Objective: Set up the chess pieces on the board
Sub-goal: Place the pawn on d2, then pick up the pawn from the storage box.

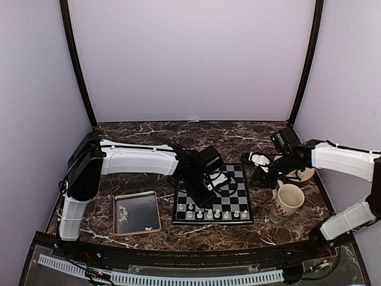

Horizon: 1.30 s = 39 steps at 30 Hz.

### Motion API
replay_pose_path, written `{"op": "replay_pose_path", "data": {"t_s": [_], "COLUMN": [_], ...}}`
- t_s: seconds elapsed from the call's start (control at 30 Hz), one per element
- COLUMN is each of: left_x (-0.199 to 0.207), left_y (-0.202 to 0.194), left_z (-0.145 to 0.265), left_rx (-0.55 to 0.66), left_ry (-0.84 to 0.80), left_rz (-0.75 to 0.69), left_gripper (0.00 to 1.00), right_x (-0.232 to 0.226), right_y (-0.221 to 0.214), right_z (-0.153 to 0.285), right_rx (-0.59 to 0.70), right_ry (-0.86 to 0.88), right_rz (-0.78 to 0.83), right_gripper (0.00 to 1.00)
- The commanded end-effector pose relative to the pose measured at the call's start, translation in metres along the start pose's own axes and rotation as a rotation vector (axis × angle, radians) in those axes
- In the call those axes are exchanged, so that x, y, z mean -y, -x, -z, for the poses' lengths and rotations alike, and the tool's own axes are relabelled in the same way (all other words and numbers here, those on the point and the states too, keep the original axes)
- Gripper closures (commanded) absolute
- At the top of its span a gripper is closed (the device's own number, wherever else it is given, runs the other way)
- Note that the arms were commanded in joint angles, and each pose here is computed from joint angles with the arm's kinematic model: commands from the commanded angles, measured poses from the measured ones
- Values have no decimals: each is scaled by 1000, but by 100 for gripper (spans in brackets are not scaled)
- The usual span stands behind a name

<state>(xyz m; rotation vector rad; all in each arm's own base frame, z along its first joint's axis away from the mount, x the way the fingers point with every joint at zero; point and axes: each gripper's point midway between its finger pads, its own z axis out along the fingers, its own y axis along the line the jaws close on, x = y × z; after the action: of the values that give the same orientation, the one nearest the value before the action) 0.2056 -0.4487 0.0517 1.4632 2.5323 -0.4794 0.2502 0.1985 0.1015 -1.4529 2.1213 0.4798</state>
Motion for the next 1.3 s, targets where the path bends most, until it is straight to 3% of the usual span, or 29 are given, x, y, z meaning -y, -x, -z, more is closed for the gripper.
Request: {"op": "replay_pose_path", "data": {"t_s": [0.0,0.37,0.57,0.7,1.0,1.27], "left_x": [4,4,-12,-38,-124,-135], "left_y": [7,16,28,18,-110,-209], "left_z": [5,13,47,79,131,137], "left_rx": [10,30,96,140,150,28], "left_ry": [3,13,136,250,400,476], "left_rz": [-6,2,11,113,663,814], "left_gripper": [83,79,74,71,70,71], "right_x": [0,0,-1,-1,0,0], "right_y": [-5,-6,-5,-5,-3,-4], "right_z": [-2,-2,-2,-1,0,-1], "right_rx": [-15,-15,-13,-11,-8,-9], "right_ry": [3,7,10,8,4,6], "right_rz": [-7,-6,-7,-5,-3,-3], "right_gripper": [76,76,77,76,77,76]}}
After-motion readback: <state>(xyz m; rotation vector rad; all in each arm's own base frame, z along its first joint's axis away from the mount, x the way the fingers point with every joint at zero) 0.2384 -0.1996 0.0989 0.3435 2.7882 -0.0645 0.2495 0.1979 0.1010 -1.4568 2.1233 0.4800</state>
